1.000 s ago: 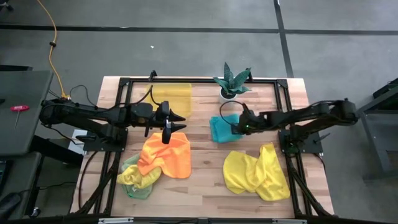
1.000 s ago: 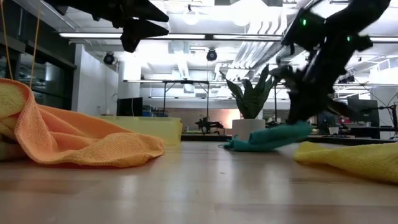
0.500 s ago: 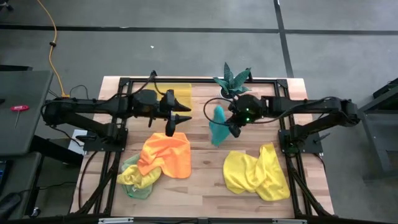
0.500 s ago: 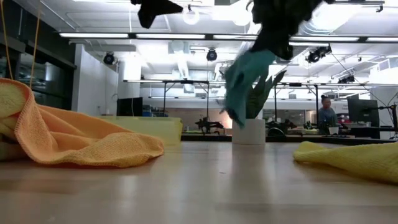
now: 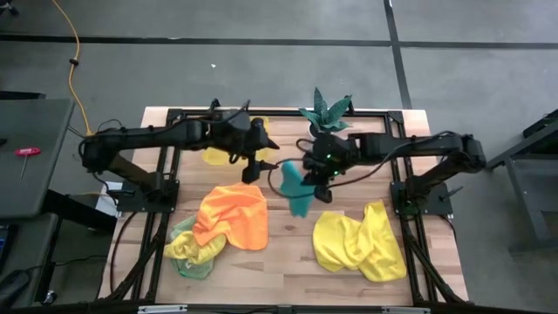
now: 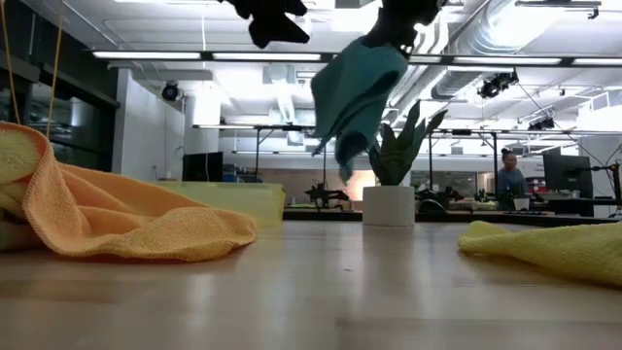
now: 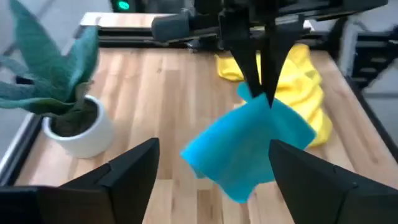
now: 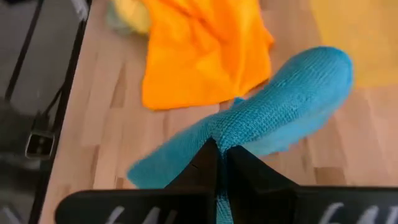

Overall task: Fold microfiber towels
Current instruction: Put the folded blue microfiber cloth into the bin

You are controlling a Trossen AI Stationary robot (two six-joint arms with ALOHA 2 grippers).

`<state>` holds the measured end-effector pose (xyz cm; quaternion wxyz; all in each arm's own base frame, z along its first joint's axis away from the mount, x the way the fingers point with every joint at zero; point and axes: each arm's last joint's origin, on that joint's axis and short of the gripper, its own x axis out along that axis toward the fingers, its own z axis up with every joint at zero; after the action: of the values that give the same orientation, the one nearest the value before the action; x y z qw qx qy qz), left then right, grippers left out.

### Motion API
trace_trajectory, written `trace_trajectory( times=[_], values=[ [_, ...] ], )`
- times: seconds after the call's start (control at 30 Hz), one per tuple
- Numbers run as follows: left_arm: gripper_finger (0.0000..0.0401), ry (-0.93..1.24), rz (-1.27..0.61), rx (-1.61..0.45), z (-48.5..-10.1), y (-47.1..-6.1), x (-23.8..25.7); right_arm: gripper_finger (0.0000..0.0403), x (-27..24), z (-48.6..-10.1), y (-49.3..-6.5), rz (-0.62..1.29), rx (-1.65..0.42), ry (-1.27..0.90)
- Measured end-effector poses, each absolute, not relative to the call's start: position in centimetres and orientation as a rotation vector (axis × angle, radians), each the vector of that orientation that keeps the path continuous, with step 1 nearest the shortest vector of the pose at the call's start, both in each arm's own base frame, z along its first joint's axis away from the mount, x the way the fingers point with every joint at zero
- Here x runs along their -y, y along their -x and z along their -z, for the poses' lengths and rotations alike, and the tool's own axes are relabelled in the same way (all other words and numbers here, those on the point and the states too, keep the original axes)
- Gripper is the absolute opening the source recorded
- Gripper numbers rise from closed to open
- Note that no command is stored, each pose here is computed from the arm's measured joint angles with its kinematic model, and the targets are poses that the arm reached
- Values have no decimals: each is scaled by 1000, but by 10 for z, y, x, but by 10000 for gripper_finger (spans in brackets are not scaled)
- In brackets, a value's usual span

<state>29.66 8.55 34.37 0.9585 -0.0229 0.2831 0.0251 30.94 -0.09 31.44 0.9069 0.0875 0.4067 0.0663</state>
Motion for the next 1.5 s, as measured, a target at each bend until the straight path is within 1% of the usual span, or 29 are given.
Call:
trace_trajectory(
  times=[0.1, 0.23, 0.43, 0.6, 1.0, 1.1, 1.2, 1.3, 1.4, 1.5],
  values=[
    [298, 85, 80, -541, -347, -301, -89, 0, -7, -313, -319, -190, -846, -128],
    [298, 160, 211, -552, -340, -308, -86, 0, -13, -315, -330, -219, -839, -96],
    [298, 174, 261, -612, -320, -325, -76, 0, -18, -324, -343, -251, -808, -45],
    [298, 179, 287, -658, -309, -333, -70, 0, -18, -333, -346, -258, -787, -27],
    [298, 157, 304, -686, -306, -331, -68, 0, -17, -352, -346, -269, -737, 41],
    [295, 149, 309, -686, -306, -331, -68, 0, -15, -352, -344, -261, -757, 40],
    [281, 136, 312, -678, -307, -330, -68, 0, -13, -350, -342, -249, -791, 38],
    [255, 125, 309, -670, -309, -330, -69, 0, -12, -348, -341, -236, -811, 40],
    [221, 124, 303, -671, -309, -329, -70, 0, -11, -349, -341, -234, -807, 40],
    [177, 104, 291, -674, -308, -329, -70, 0, -11, -349, -341, -234, -807, 40]
  ],
)
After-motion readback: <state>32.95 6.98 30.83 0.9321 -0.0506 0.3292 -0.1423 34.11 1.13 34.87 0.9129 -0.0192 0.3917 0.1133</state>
